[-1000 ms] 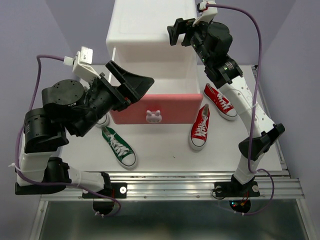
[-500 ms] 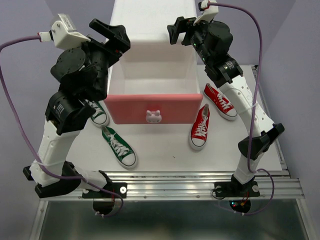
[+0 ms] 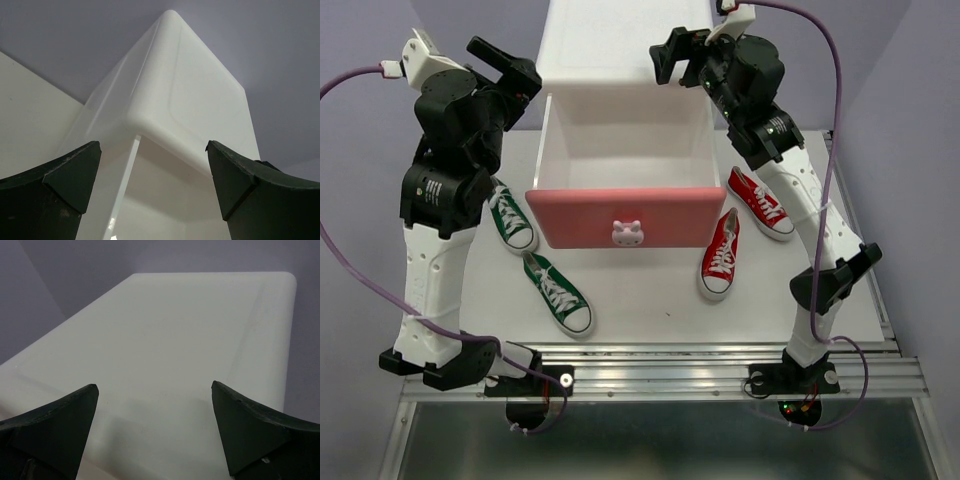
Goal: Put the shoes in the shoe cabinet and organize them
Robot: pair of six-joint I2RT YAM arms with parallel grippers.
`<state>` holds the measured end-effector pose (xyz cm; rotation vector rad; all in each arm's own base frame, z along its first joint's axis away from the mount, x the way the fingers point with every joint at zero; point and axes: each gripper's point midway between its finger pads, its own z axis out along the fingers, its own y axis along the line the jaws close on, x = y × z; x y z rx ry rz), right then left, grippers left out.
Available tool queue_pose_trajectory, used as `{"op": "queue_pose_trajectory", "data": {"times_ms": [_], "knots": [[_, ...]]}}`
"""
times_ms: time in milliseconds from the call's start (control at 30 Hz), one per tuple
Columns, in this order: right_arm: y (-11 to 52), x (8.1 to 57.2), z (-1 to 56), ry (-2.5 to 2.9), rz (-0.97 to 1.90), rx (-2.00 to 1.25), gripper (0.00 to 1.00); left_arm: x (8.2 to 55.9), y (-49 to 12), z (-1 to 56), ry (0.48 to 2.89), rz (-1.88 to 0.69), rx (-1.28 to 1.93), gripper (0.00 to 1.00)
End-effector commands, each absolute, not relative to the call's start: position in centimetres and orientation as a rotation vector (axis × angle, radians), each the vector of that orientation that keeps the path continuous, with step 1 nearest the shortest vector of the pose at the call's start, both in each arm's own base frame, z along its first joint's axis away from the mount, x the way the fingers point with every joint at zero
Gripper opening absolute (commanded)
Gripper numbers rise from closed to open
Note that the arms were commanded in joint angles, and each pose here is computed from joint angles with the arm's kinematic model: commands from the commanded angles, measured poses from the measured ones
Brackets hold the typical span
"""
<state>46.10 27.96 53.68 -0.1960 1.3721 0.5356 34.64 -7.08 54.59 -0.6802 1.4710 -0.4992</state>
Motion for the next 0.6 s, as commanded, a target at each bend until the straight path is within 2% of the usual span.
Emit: {"op": "queue_pose_trajectory", "data": {"times_ms": [0, 133, 300, 433, 567], "knots": [[30.4, 46.4, 51.4, 1.455, 0.612, -0.22, 1.0, 31.9, -6.5, 57.3, 1.409, -0.608, -0.686, 0.99], [28.9, 46.3, 54.7, 1.379, 0.578, -0.152, 1.0, 31.7, -6.6, 55.9, 1.464, -0.611, -0.705, 0.99], [22.9, 46.8, 58.2, 1.299, 0.416, 0.048, 1.0, 31.1, -5.7, 53.9, 1.491, -0.565, -0.735, 0.99], [17.4, 47.4, 57.9, 1.313, 0.442, 0.202, 1.0, 31.1, -5.8, 52.2, 1.548, -0.544, -0.745, 0.99], [13.2, 47.7, 54.8, 1.419, 0.366, 0.283, 1.0, 31.1, -5.2, 51.4, 1.56, -0.501, -0.77, 0.99]]}}
